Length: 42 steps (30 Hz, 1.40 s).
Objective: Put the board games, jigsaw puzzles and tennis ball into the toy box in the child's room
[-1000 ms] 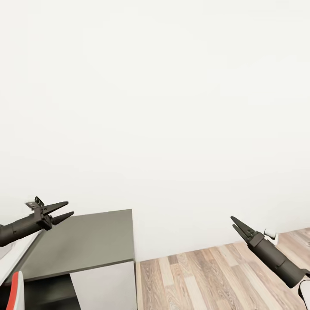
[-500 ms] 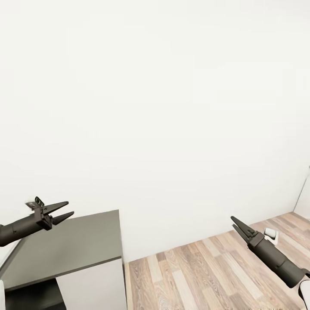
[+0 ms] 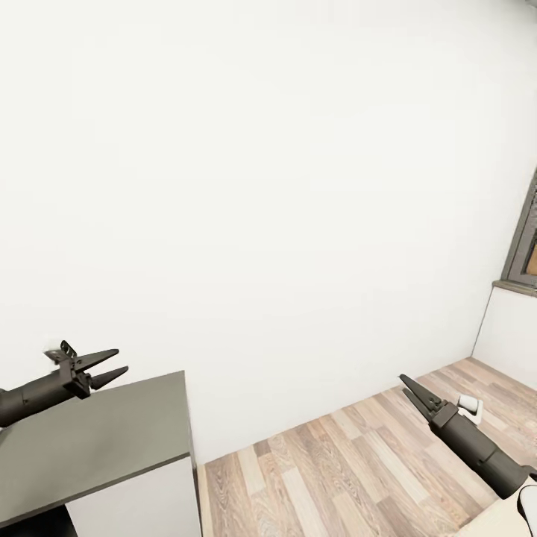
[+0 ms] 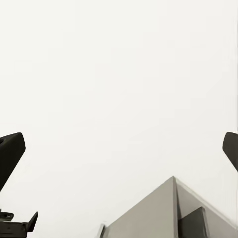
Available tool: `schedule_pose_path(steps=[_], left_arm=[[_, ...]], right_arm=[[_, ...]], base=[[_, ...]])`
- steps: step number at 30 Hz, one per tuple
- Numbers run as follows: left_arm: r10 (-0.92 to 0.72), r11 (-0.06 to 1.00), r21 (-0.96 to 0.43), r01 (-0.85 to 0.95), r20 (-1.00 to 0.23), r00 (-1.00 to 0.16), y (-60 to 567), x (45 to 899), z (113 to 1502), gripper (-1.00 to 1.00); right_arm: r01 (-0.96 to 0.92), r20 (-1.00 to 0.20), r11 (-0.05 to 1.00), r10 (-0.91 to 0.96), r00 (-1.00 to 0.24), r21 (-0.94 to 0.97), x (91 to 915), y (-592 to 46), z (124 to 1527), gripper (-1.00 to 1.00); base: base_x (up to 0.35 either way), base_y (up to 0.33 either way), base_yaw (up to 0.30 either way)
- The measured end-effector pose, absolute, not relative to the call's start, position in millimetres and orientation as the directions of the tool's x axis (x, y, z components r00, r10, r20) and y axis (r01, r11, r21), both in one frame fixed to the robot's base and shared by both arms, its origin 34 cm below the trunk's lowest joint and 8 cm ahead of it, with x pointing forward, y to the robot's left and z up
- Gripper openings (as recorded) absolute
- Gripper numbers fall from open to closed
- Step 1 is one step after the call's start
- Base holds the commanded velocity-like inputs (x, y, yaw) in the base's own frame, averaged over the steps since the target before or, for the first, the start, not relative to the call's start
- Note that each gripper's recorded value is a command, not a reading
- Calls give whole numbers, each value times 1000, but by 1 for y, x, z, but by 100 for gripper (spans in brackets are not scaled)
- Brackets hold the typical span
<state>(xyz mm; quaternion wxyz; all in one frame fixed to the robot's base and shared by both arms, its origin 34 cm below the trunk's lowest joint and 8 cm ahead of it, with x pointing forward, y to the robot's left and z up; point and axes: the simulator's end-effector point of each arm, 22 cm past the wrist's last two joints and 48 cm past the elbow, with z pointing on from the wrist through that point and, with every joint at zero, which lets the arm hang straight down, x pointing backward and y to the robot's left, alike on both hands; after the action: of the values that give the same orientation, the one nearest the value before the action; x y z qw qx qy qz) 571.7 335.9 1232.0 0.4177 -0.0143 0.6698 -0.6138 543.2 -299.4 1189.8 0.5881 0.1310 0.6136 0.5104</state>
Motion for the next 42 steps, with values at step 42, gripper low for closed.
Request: schedule_pose_path(steps=[42], left_arm=[[-532, 249, -838, 485, -537, -654, 336, 574, 1227, 100]], right_arm=[[-428, -583, 445, 763, -278, 786, 545, -301, 1185, 100]], base=[[0, -47, -118]])
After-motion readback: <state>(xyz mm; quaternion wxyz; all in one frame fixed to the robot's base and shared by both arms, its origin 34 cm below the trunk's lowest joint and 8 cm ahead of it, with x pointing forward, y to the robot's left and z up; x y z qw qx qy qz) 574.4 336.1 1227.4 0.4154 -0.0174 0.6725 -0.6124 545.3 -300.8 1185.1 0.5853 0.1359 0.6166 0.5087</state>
